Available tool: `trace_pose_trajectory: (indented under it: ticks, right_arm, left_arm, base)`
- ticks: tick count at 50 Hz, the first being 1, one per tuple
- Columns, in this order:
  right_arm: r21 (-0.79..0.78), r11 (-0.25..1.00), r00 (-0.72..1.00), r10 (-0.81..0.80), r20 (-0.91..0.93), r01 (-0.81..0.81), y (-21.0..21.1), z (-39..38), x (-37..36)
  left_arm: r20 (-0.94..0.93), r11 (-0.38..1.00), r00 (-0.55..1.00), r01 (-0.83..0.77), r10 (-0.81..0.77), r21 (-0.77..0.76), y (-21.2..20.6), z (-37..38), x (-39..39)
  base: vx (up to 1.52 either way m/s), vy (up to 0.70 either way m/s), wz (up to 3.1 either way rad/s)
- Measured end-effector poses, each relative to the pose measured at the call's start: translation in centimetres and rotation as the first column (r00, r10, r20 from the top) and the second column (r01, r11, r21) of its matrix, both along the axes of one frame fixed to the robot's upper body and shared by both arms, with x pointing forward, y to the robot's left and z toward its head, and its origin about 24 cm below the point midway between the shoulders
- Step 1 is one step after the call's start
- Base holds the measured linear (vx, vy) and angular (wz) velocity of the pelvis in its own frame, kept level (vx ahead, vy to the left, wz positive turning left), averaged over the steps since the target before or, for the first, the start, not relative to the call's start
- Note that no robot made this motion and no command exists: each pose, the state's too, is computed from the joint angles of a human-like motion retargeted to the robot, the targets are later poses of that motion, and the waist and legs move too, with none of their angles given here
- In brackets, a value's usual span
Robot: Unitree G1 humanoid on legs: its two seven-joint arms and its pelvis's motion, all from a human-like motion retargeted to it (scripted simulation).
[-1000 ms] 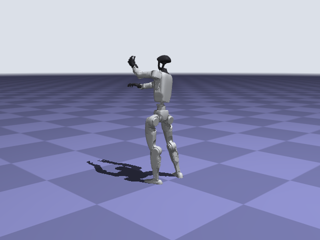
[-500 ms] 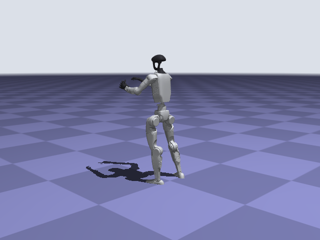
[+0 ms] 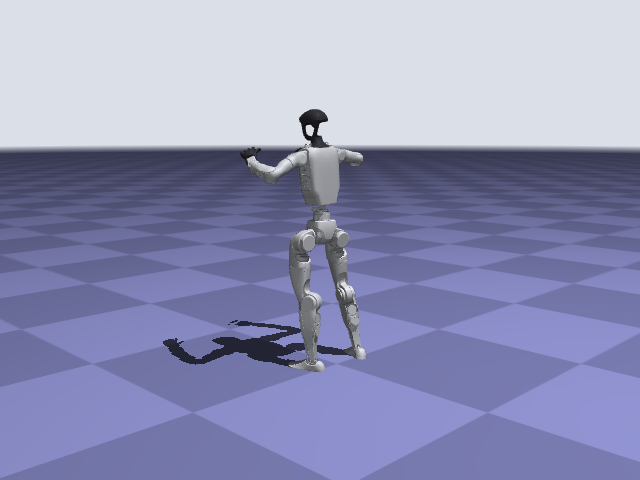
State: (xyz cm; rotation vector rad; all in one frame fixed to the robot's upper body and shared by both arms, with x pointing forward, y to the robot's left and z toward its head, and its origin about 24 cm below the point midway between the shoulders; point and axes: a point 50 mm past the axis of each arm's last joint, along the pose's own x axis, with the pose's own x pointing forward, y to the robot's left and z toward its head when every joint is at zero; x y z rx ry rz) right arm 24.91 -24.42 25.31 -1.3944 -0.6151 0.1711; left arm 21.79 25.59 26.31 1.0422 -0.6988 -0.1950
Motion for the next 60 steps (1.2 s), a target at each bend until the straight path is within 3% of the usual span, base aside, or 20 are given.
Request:
trace_pose_trajectory:
  ticks: [9, 32, 35, 38, 54, 56, 58, 60]
  right_arm:
    - [-0.015, 0.994, 0.993, -0.112, -0.026, 0.111, -2.8, 1.3, -2.7]
    - [-0.135, 0.964, 0.971, -0.215, 0.108, 0.229, -3.2, 2.6, -6.3]
    - [-0.129, 0.964, 0.970, -0.219, 0.108, 0.232, -3.2, 2.6, -6.7]
    - [-0.028, 0.980, 0.977, -0.195, 0.084, 0.197, -3.2, 2.7, -7.4]
    - [-0.079, 0.978, 0.981, -0.187, 0.056, 0.191, -3.0, 2.8, -7.0]
    - [0.009, 0.988, 0.984, -0.155, 0.087, 0.155, -2.9, 3.1, -6.9]
    - [-0.097, 0.975, 0.979, -0.194, 0.066, 0.200, -3.1, 2.9, -6.6]
    - [-0.098, 0.975, 0.979, -0.193, 0.062, 0.199, -3.1, 2.8, -6.7]
  left_arm:
    - [-0.021, 0.993, 0.999, -0.030, 0.033, 0.117, 0.7, 1.0, -2.1]
    - [0.133, 0.987, 0.990, -0.071, 0.052, 0.145, 0.6, 3.9, -4.9]
    - [0.133, 0.987, 0.990, -0.065, 0.046, 0.144, 0.5, 4.0, -5.0]
    - [0.099, 0.989, 0.995, -0.042, 0.029, 0.140, 0.4, 4.0, -5.0]
    - [0.036, 0.985, 0.999, -0.038, 0.033, 0.168, 0.5, 3.8, -4.4]
    - [0.061, 0.986, 0.998, -0.044, 0.035, 0.158, 0.6, 4.0, -4.4]
    - [0.048, 0.983, 0.998, -0.049, 0.041, 0.177, 0.7, 3.8, -4.4]
    - [0.045, 0.983, 0.998, -0.048, 0.040, 0.178, 0.6, 3.8, -4.4]
  base:
    - [0.02, -0.14, -0.24]
    - [0.00, -0.07, -0.10]
    - [0.00, 0.00, 0.00]
    - [0.00, 0.00, 0.00]
    - [0.00, 0.00, 0.00]
    - [0.00, 0.00, 0.00]
    - [0.00, 0.00, 0.00]
    - [0.00, 0.00, 0.00]
